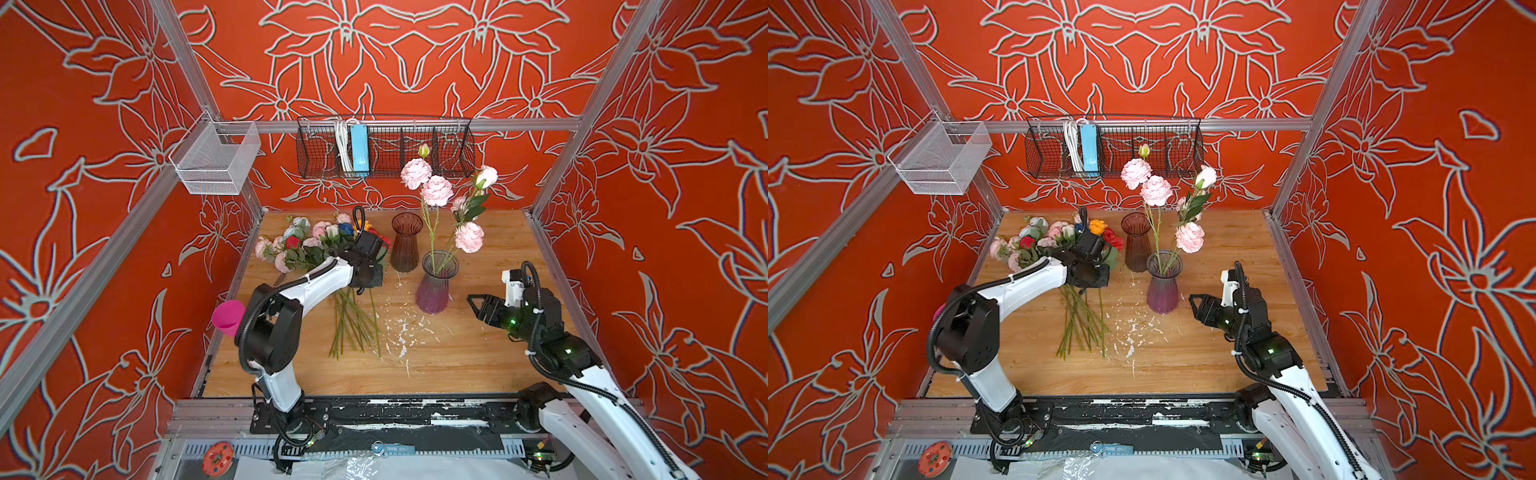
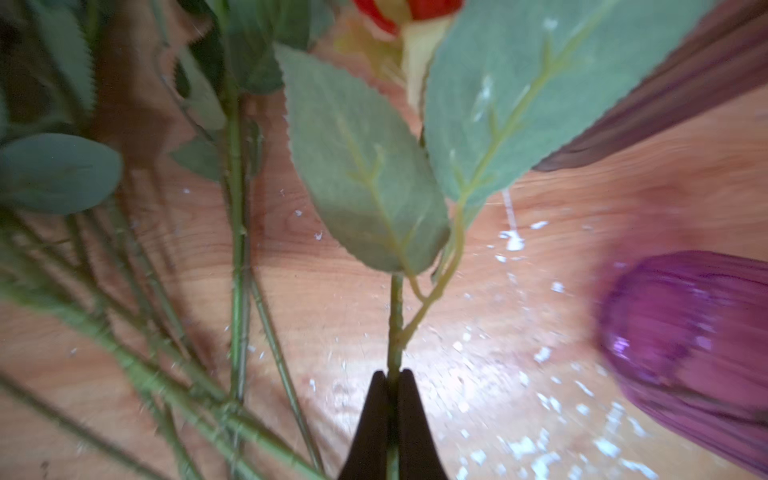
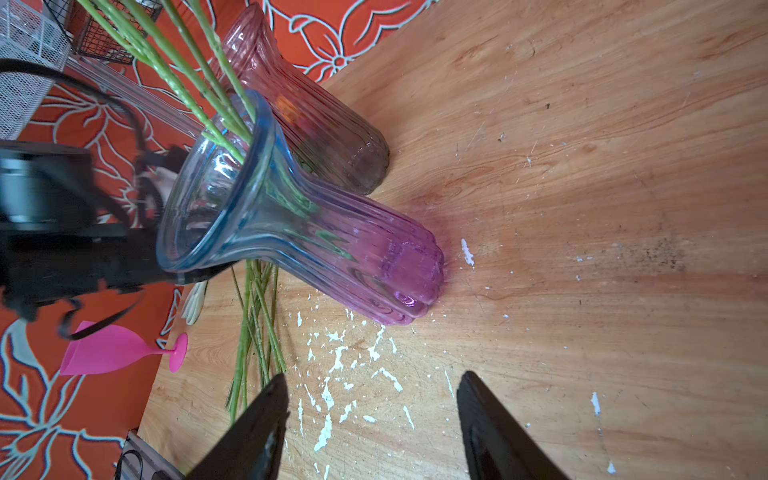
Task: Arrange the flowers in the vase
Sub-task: 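Grasp a red rose stem with the left gripper, then lift the red rose with the left gripper over the purple vase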
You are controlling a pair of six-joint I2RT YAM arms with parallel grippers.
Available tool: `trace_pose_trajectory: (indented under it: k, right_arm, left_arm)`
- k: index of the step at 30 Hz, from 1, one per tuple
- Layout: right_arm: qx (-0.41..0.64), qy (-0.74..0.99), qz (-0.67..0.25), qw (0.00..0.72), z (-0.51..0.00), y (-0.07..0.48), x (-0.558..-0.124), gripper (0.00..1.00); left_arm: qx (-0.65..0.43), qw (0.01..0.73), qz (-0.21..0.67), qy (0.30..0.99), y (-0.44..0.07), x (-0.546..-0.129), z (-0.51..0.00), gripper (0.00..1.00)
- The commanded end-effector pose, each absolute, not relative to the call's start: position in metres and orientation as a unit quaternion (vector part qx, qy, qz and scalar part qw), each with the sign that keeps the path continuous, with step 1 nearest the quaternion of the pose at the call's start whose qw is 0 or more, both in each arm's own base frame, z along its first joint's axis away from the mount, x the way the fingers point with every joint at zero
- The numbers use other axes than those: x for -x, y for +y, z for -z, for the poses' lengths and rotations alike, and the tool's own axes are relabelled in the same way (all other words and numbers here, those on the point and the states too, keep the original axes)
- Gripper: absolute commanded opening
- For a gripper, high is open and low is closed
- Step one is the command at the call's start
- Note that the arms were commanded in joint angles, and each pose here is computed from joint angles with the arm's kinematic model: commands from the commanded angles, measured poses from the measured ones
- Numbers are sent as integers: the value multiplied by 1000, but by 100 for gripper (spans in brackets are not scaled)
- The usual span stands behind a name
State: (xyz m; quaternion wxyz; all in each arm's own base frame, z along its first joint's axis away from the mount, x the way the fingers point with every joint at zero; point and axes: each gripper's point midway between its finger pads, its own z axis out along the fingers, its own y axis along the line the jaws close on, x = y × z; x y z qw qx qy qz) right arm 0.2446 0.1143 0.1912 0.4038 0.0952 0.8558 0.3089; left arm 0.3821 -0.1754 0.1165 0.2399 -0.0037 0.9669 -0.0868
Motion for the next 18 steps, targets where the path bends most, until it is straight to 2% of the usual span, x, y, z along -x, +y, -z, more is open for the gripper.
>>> trace_pose_trajectory:
  k: [1,5,11,18]
  right_arm:
    - [-109,850,-307,414,-191,110,-247,66]
    - [-92,837,-333,425,-199,117,-245,66]
    - [23,786,-468,404,-223,163,-214,66]
    - [7,783,-466,413,-217,159,-216,65]
  left_arm:
    - [25,261,106,959,-171,-374,-134,0]
    - [35,305,131,943,-166,-364,-160,0]
    - [40,444,230,865,-165,-347,-220,0]
    - [20,593,341,729,-166,-322,-319,0]
